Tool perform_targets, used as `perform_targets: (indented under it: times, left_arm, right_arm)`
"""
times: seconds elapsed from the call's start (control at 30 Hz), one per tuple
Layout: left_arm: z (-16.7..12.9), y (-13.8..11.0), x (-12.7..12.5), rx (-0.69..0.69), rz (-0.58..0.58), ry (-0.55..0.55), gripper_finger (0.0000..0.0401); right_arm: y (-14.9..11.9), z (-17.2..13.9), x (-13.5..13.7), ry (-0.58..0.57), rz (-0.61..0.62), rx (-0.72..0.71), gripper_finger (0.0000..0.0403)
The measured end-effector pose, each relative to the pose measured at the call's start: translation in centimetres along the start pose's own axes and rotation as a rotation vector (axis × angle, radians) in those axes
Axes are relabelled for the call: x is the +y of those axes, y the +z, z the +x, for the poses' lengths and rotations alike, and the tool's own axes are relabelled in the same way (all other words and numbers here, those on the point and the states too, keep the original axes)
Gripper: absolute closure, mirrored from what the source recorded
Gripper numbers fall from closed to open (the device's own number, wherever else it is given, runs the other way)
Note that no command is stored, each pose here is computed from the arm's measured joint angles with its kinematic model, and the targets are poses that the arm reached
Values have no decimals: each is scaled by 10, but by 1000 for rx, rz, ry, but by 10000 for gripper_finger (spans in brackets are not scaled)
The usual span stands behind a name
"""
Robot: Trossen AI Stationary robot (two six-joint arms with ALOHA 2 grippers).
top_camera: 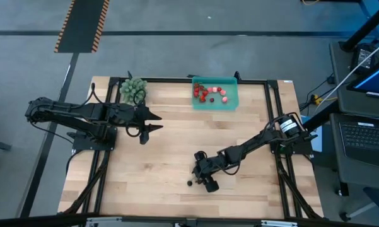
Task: Pick and placing Produce into tupperware
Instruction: Put the cherry into the blue bin
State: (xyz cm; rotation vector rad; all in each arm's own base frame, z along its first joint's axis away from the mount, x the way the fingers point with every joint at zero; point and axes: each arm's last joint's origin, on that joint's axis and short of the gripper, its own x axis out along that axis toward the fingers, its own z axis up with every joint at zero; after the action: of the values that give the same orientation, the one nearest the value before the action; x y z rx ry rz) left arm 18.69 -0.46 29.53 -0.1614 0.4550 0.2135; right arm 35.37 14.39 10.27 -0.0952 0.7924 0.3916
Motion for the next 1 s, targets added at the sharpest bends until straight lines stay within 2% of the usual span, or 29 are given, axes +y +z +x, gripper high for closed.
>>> perform_targets:
  times: [0.33, 0.57, 0.8, 1.0]
  left_arm:
    - [0, 0, 0, 1, 0, 0, 236]
    - [0, 0, 0, 1, 0, 0, 236]
    - [0, 0, 0, 2, 0, 0, 236]
    - [0, 0, 0, 2, 0, 0, 236]
  right_arm:
    - [-1, 1, 3, -2, -7, 4, 220]
    - [-2, 2, 16, -13, -77, 4, 223]
    - [-2, 2, 16, -26, -75, 4, 226]
    - [-2, 2, 16, -25, -55, 4, 260]
